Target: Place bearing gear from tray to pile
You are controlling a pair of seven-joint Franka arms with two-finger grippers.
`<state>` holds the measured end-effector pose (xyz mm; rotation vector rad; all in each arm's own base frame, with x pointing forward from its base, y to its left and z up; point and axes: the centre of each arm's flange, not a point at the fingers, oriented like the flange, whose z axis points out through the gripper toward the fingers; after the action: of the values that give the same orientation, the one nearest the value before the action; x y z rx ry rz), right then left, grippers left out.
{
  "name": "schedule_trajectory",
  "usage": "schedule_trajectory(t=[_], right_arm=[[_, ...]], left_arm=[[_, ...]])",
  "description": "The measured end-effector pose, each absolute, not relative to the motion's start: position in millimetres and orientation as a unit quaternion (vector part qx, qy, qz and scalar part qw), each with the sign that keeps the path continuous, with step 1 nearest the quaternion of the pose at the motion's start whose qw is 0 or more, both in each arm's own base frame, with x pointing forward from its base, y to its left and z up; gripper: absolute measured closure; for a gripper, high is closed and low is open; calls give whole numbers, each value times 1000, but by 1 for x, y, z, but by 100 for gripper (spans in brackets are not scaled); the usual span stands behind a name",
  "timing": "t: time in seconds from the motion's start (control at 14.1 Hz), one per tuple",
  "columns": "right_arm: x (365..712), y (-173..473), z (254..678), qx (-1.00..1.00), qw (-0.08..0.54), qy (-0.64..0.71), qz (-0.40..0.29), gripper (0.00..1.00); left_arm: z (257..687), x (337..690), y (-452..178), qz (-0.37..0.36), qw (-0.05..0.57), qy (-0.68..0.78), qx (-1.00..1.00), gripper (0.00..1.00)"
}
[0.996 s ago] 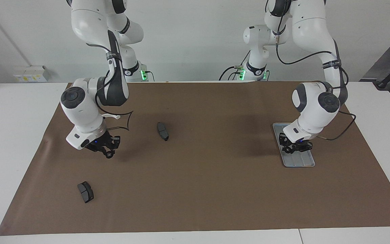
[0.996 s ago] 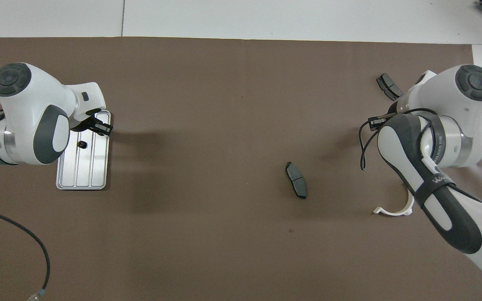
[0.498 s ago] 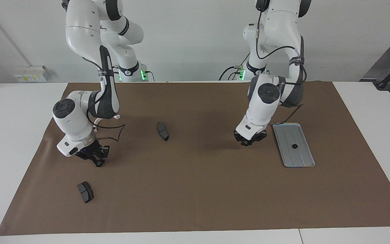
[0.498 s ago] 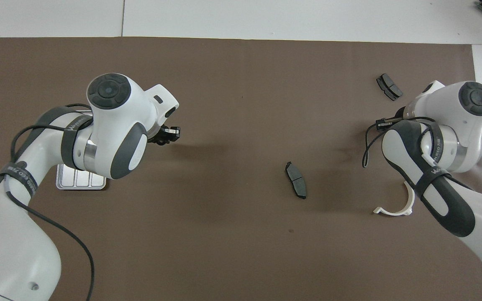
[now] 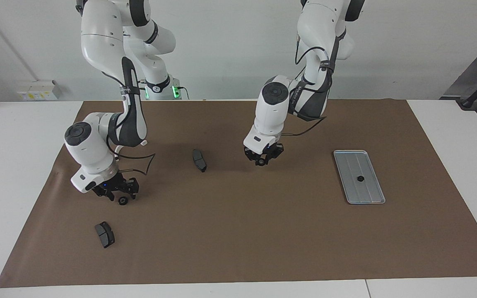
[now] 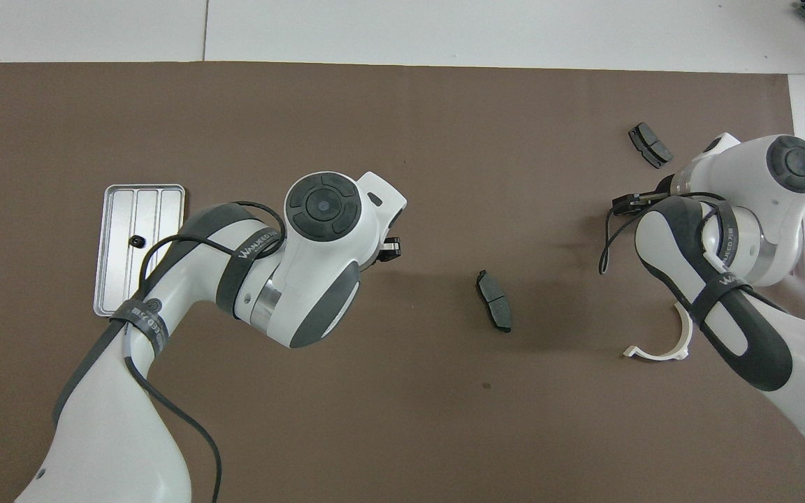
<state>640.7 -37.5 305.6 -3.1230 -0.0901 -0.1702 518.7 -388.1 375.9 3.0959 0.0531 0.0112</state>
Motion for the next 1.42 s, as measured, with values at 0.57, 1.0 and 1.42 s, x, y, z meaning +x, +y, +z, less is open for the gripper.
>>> schedule_trajectory(t=[0.57,1.0,1.42], right_arm=[[623,1,413,-997,28,-31,-58,0],[613,103,423,-998,41,-4,-53,0],[573,265,403,-997,55,-3,-53,0]], left_arm=[[377,514,-407,16,45,33,998,42],[382,541,-373,18,41,52,998,35],[379,616,-201,-19,16,-52,998,45]])
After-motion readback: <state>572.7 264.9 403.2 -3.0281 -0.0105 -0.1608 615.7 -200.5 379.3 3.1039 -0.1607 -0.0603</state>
